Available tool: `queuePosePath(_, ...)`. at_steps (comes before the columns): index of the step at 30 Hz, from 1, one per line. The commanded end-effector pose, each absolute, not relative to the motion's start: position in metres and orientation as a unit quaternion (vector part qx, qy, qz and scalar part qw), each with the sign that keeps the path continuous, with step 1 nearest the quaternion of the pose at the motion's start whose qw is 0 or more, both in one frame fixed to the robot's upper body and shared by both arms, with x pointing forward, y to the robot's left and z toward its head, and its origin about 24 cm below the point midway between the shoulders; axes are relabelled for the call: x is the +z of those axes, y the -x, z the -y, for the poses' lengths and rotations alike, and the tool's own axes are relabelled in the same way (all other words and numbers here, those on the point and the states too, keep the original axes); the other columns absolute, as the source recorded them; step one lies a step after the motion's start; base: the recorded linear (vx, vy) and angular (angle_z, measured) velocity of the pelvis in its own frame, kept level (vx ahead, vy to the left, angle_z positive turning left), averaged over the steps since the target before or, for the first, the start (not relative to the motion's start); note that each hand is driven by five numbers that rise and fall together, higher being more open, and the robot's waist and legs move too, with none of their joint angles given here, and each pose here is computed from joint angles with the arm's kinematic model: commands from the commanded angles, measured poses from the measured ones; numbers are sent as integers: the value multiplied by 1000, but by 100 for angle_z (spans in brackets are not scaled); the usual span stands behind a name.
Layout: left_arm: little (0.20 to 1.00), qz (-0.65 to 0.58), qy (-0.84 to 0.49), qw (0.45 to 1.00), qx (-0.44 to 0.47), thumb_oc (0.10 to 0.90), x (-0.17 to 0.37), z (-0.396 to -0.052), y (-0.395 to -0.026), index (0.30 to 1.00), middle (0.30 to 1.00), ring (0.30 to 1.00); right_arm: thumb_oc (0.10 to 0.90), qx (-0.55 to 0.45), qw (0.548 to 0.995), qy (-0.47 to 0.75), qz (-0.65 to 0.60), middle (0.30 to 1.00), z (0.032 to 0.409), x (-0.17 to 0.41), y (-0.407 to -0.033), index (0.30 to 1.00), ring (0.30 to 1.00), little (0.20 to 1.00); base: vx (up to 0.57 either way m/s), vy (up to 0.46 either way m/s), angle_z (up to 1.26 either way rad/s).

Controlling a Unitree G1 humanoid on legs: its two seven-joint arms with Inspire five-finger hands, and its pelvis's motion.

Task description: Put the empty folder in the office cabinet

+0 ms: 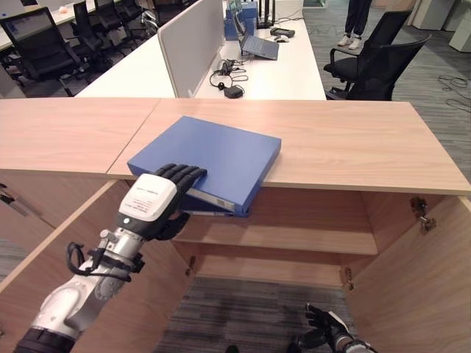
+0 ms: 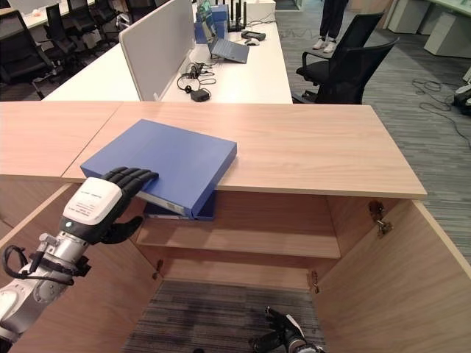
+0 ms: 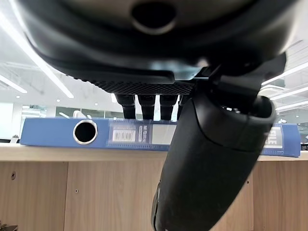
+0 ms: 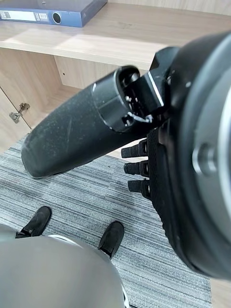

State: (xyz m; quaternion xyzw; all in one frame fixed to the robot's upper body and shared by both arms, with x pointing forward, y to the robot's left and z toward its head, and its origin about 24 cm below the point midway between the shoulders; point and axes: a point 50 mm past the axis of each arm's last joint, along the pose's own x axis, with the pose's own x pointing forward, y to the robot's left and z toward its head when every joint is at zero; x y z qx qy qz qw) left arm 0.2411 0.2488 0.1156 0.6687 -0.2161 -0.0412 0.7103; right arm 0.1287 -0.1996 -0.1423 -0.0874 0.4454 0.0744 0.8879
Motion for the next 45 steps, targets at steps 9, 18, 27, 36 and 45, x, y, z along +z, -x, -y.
queuePosePath(9, 900, 285, -709, 645, 18, 800, 171, -252, -272, 900, 900, 900, 800, 84, 906, 107, -400, 900, 206, -130, -155, 900, 900, 900, 0, 6, -2)
queuePosePath(18, 900, 336, -713, 616, 18, 800, 194, -238, -273, 900, 900, 900, 800, 91, 900, 109, -413, 900, 204, -133, -150, 900, 900, 900, 0, 0, 0)
queuePosePath(27, 900, 385, -707, 593, 16, 800, 213, -223, -268, 900, 900, 900, 800, 97, 899, 107, -414, 900, 200, -134, -150, 900, 900, 900, 0, 0, 0)
queuePosePath(36, 900, 382, -696, 608, 14, 800, 209, -221, -274, 900, 900, 900, 800, 101, 899, 109, -412, 900, 198, -134, -152, 900, 900, 900, -1, 1, -1)
queuePosePath(45, 900, 311, -699, 643, 18, 800, 177, -234, -289, 900, 900, 900, 800, 96, 901, 109, -409, 900, 200, -132, -152, 900, 900, 900, -2, 16, -4)
